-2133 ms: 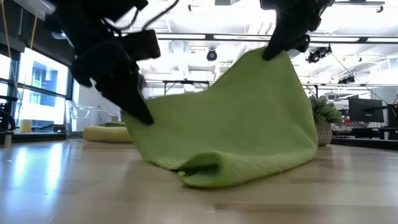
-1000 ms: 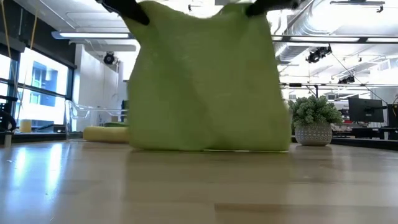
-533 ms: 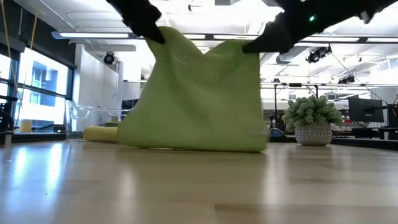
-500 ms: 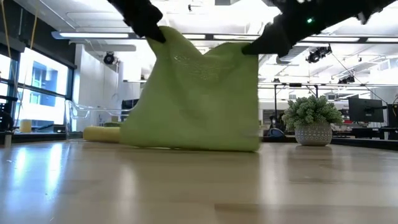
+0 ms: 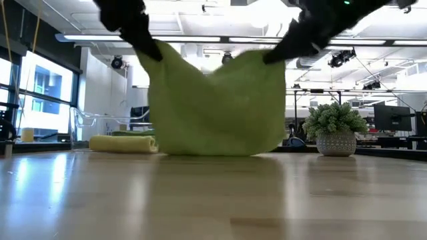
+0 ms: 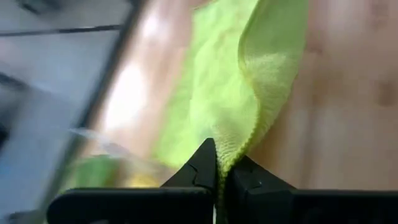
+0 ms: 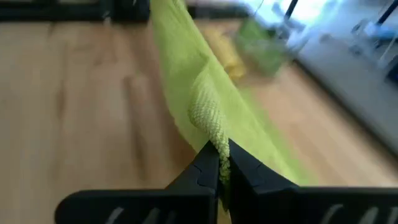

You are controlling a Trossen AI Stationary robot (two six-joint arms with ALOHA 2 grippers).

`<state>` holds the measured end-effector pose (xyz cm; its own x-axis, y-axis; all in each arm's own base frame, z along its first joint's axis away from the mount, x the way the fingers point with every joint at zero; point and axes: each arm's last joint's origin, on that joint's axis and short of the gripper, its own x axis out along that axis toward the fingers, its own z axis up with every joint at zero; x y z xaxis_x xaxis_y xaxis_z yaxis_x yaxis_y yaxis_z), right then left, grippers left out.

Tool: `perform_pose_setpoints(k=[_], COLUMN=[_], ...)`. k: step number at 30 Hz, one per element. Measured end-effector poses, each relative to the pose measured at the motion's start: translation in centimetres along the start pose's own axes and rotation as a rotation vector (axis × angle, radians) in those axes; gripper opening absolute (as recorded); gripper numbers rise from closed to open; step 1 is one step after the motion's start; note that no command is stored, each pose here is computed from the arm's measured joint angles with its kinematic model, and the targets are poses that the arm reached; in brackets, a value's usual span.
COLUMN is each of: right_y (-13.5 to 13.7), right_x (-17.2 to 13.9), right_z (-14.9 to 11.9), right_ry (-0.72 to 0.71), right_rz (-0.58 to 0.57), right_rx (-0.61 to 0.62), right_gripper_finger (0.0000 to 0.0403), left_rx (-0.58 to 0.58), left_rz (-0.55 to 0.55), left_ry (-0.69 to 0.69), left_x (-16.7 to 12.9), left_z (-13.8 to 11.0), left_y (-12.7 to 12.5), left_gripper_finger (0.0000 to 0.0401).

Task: Roll microfiber towels into tight, uniform cylinder then place into a basket
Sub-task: Fold the light green microfiber cloth

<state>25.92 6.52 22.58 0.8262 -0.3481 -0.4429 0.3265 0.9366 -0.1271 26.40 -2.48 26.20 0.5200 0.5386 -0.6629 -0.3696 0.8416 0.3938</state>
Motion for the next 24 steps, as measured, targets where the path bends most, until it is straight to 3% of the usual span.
perform_pose_setpoints(k=[7,10,14,19,24], right_y=[6.3,8.2,10.0,11.2,11.5], right_x=[0.7,0.8,0.7,-0.3,-1.1], right_z=[-3.3,-4.5,-5.5,-6.3,-6.8], right_ry=[0.036,0.076,0.111,0.136,0.075], right_rz=[0.176,0.265,0.329,0.354,0.249], right_rx=[0.192,0.308,0.473,0.593,0.604], right_gripper_finger=[0.0000,0.0000,0.0000,0.0000,0.0000], left_rx=[0.020,-0.005,-0.092,-0.170,-0.181], left_rz=[-0.217,-0.253,-0.293,-0.332,-0.255], left_ry=[0.076,0.115,0.132,0.214,0.209], left_x=[1.6,1.9,1.6,1.8,2.5], left_z=[-1.6,-2.3,-2.0,-2.2,-2.1], left_y=[-8.1,-10.5,-11.8,-11.6,-10.8], left_gripper_finger=[0.0000,0.0000,0.0000,0.0000,0.0000])
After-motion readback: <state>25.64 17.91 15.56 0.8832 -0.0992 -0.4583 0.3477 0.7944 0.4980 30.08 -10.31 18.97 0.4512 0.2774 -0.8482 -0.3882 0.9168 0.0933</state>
